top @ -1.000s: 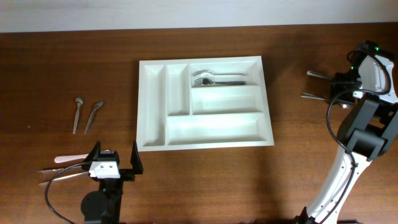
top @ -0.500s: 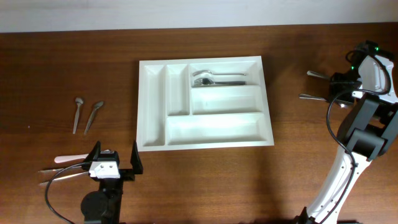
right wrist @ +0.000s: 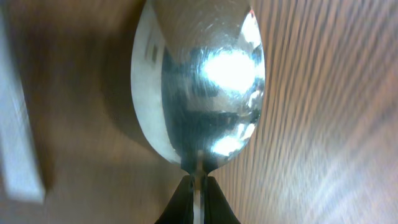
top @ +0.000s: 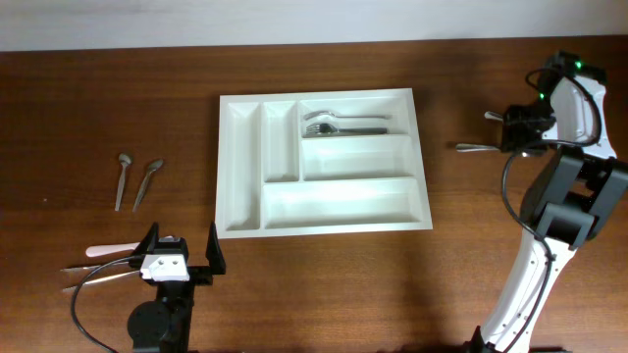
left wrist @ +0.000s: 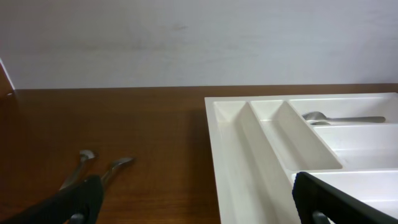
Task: Pack container
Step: 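Carry the spoon with the right gripper into the tray's middle compartment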
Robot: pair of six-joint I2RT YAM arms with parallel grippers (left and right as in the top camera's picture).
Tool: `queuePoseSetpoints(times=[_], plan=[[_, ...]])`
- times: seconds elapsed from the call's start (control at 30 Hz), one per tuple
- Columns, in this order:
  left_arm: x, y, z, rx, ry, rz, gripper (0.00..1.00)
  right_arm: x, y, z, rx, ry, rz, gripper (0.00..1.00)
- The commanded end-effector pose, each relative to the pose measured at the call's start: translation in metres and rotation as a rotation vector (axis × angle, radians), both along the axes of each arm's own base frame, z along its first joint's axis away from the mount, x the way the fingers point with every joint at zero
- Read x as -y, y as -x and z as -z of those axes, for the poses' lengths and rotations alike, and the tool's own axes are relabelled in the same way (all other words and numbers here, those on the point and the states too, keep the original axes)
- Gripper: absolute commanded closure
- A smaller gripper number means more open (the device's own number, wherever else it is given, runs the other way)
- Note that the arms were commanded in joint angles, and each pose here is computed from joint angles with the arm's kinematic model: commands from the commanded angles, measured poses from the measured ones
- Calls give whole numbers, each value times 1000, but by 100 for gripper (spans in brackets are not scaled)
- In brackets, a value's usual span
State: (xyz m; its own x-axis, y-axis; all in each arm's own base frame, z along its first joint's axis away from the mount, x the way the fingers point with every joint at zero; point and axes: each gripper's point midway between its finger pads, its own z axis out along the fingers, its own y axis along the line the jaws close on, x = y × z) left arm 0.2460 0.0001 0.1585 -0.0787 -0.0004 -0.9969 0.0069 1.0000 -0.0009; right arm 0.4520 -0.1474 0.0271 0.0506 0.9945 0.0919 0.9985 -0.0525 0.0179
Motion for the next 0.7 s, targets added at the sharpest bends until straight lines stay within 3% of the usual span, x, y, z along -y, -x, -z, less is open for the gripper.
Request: queuePoseSetpoints(times=[0.0,0.3,0.67], plan=[[0,0,1,4,-14,6,1,-16,-18,-71,147,51,-65,96],[0,0,1,4,-14,6,1,-68,-20,-135,253,69,-158,96],[0,0,1,4,-14,6,1,-189,20,-141,85,-13,-100,96]])
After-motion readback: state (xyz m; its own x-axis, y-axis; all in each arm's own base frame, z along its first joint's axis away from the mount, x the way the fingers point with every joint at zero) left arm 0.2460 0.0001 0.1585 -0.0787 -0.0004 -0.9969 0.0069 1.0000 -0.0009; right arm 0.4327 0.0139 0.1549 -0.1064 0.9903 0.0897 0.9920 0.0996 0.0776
